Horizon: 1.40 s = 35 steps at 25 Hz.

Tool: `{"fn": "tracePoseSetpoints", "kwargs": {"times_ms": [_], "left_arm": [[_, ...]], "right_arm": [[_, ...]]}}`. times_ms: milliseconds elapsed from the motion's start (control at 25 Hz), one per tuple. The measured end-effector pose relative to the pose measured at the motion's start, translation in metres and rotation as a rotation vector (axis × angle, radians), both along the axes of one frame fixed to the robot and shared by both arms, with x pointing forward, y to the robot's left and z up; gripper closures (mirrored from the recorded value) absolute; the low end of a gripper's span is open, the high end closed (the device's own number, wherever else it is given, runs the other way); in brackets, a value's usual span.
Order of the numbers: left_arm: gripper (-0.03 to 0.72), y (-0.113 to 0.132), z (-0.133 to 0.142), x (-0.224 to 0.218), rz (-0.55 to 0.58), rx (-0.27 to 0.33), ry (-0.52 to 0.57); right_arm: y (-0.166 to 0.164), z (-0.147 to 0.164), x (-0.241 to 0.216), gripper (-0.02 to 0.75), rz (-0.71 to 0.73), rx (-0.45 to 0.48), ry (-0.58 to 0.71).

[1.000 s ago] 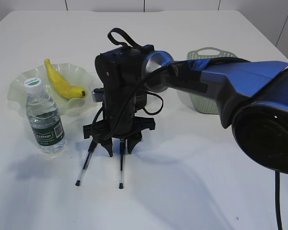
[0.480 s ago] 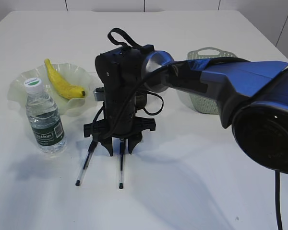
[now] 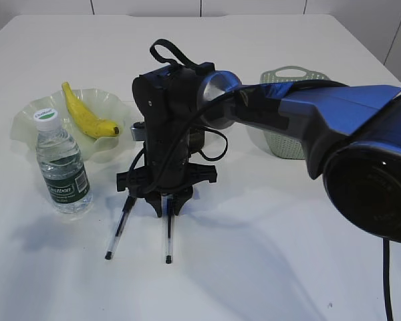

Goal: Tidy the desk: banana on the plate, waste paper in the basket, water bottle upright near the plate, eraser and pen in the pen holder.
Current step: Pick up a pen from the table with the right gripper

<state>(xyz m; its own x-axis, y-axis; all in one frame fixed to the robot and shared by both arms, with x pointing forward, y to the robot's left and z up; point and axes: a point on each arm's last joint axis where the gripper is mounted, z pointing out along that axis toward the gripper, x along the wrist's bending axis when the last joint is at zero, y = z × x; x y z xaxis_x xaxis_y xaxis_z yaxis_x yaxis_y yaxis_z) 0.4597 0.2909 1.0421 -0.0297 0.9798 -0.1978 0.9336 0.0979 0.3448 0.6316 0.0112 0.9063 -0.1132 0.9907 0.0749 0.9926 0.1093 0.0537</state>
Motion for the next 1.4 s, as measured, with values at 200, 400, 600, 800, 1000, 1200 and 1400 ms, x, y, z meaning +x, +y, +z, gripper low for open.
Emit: {"fn": "tracePoseSetpoints", "kwargs": {"times_ms": [200,400,600,800,1000,1200,1400], "left_arm": [[0.235,0.0000,0.0000,0.0000,0.000,0.000,0.000],[0.236,0.0000,0.0000,0.0000,0.000,0.000,0.000],[0.236,0.0000,0.0000,0.0000,0.000,0.000,0.000],[0.236,0.0000,0.0000,0.0000,0.000,0.000,0.000],[0.236,0.0000,0.0001,0.0002,0.000,0.000,-0.002],[0.236,0.0002,0.0004,0.0012,0.003,0.001,-0.013],[0.236,0.0003,0.0006,0.0016,0.004,0.002,-0.018]], "right_arm": [[0.0000,0.0000,0.0000,0.540,0.000,0.000,0.000],[-0.0004,0.0000,0.0003,0.655,0.000,-0.005,-0.003],[-0.0004,0.0005,0.0005,0.688,0.000,-0.006,-0.005],[-0.0008,0.0005,0.0008,0.690,0.010,-0.010,-0.009],[-0.0006,0.0005,0.0006,0.691,0.047,-0.009,-0.010],[-0.0003,0.0025,0.0004,0.693,0.079,-0.005,-0.013],[-0.0009,0.0097,0.0005,0.693,0.139,-0.005,-0.033]]}}
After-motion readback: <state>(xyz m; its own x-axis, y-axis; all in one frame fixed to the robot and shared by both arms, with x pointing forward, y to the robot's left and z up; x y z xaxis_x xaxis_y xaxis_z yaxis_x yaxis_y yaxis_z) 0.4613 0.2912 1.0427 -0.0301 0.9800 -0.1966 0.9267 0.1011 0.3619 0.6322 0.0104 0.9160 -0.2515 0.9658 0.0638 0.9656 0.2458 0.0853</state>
